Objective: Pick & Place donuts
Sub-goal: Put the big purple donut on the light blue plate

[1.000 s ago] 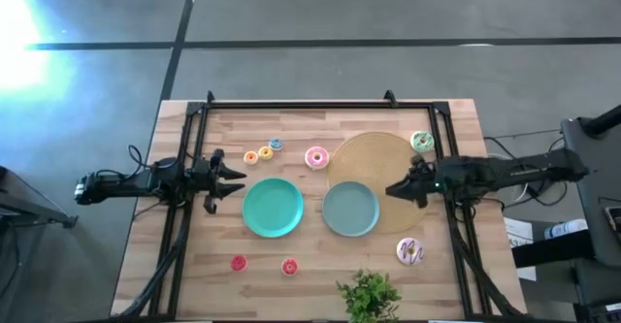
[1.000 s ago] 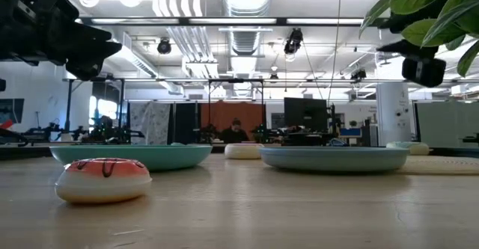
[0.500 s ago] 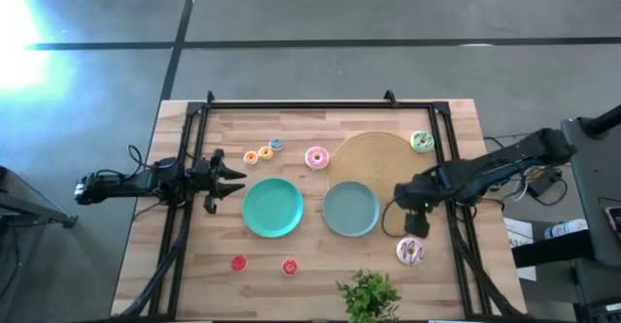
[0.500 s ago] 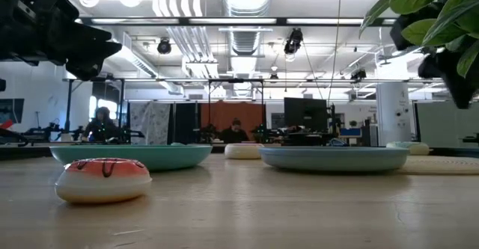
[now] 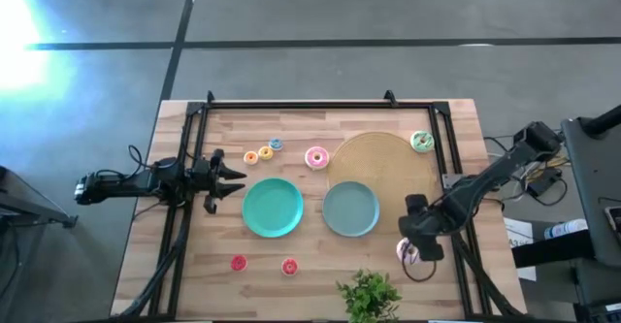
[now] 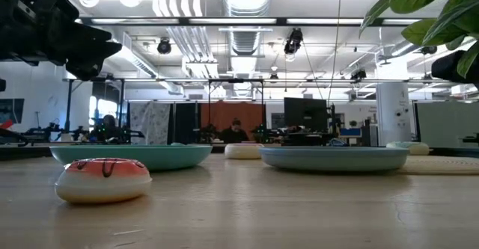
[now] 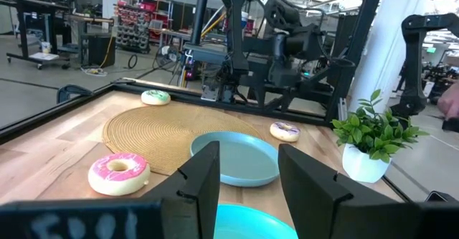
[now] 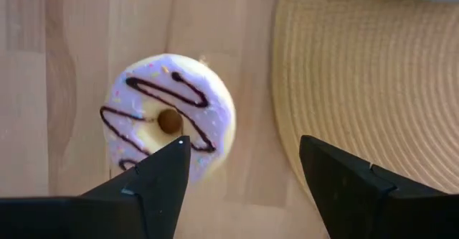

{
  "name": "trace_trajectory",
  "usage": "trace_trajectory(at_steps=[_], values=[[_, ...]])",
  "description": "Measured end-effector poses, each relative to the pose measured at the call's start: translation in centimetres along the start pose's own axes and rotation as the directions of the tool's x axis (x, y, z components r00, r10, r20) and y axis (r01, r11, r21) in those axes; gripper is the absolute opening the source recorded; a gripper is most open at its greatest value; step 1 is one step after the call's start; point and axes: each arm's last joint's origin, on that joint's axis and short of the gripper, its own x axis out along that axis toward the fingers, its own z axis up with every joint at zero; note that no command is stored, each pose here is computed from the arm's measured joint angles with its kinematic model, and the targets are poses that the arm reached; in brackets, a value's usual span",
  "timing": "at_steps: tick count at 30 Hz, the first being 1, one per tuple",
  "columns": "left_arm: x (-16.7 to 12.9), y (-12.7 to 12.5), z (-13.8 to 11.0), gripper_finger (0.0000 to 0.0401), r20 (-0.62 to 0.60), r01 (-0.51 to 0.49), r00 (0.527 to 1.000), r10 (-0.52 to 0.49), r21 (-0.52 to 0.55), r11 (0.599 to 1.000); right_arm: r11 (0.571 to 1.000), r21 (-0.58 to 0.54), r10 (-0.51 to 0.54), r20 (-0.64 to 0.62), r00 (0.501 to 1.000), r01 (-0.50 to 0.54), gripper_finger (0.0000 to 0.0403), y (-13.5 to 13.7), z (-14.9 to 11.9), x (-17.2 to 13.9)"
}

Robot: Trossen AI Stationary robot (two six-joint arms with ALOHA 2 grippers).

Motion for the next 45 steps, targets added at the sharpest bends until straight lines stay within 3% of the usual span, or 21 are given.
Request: trace_trajectory(at_steps=[9, 19, 27, 31, 34, 38, 42, 45], values=[[0.0, 0.0, 0.0, 0.0117, -0.001, 0.0, 1.0, 0.0, 0.0, 1.0, 0.999, -0.001, 0.035, -0.029, 0.999, -0.035, 0.0245, 0.9, 0.4, 2.8], [0.0, 0.0, 0.0, 0.0117, -0.001, 0.0, 1.0, 0.0, 0.0, 1.0, 0.998, -0.032, 0.048, -0.025, 0.999, -0.049, 0.0229, 1.2, 0.7, 3.8], [0.0, 0.0, 0.0, 0.0117, 0.0, 0.0, 1.0, 0.0, 0.0, 1.0, 0.999, -0.03, 0.025, -0.083, 0.996, -0.027, 0.0139, 1.3, 0.8, 5.2], [0.0, 0.0, 0.0, 0.0117, -0.001, 0.0, 1.0, 0.0, 0.0, 1.0, 0.997, 0.079, 0.017, -0.096, 0.995, -0.009, 0.0068, 1.2, 1.3, 5.2], [0.0, 0.0, 0.0, 0.0117, -0.001, -0.001, 1.0, 0.001, 0.0, 1.0, 0.99, 0.14, 0.021, 0.013, 1.0, -0.023, 0.0024, 1.5, 2.2, 3.5], [0.0, 0.0, 0.0, 0.0117, -0.001, -0.001, 1.0, 0.001, 0.0, 1.0, 0.971, 0.238, -0.046, 0.247, 0.968, -0.015, 0.0019, 0.6, 3.1, -0.3], [0.0, 0.0, 0.0, 0.0117, -0.001, 0.0, 1.0, 0.0, 0.0, 1.0, 0.917, 0.393, -0.123, 0.442, 0.889, -0.068, 0.002, -2.1, 4.3, -3.1], [0.0, 0.0, 0.0, 0.0117, 0.0, 0.0, 1.0, 0.0, 0.0, 1.0, 0.865, 0.487, -0.13, 0.453, 0.882, -0.123, 0.002, -4.6, 5.7, -2.6]])
